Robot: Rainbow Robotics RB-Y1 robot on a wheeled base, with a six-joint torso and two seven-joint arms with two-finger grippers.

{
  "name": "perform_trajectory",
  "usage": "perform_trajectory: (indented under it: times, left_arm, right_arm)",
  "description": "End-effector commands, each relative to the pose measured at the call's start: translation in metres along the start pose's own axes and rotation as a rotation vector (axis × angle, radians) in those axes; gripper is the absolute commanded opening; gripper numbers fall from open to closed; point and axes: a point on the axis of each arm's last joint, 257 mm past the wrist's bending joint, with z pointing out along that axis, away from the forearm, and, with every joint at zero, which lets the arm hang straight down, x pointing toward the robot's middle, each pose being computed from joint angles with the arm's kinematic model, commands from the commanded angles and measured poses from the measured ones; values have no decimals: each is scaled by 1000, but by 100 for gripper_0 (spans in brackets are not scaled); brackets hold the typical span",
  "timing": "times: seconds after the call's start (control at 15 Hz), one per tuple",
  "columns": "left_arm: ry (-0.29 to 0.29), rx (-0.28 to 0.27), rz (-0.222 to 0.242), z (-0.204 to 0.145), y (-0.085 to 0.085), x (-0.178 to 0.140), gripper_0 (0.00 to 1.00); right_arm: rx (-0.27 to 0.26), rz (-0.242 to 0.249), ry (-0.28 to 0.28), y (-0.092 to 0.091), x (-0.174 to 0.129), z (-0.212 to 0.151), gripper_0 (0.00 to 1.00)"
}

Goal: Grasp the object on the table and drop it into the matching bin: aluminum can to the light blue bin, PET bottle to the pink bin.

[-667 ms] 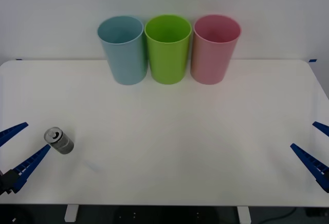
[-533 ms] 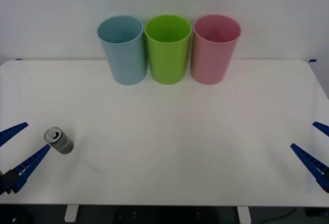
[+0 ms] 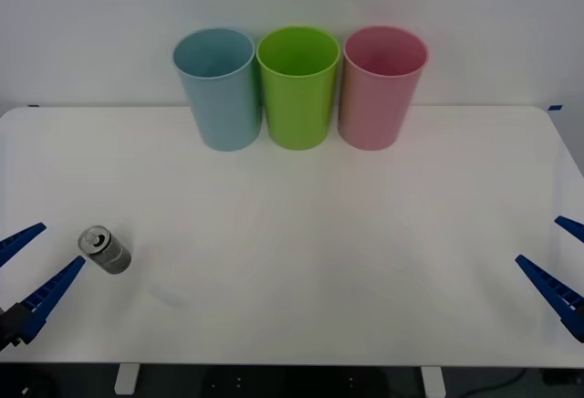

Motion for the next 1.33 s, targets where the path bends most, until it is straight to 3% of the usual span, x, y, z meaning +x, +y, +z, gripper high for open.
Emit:
perform_trajectory:
  times: [0.07, 0.4, 0.6, 1.07, 1.33]
  left_arm:
    - [4, -29, -1, -7, 9, 5, 100]
    - [23, -105, 6, -28, 33, 18, 100]
    - [95, -148, 69, -42, 46, 34, 100]
    - [236, -205, 134, -62, 64, 75, 100]
    - [244, -234, 82, -63, 74, 92, 100]
  right_arm:
    - [0, 0, 0, 0, 0, 0, 100]
    - [0, 0, 0, 0, 0, 0, 100]
    - [0, 0, 0, 0, 0, 0, 100]
    - [0, 0, 0, 0, 0, 0, 100]
    - [0, 0, 0, 0, 0, 0, 100]
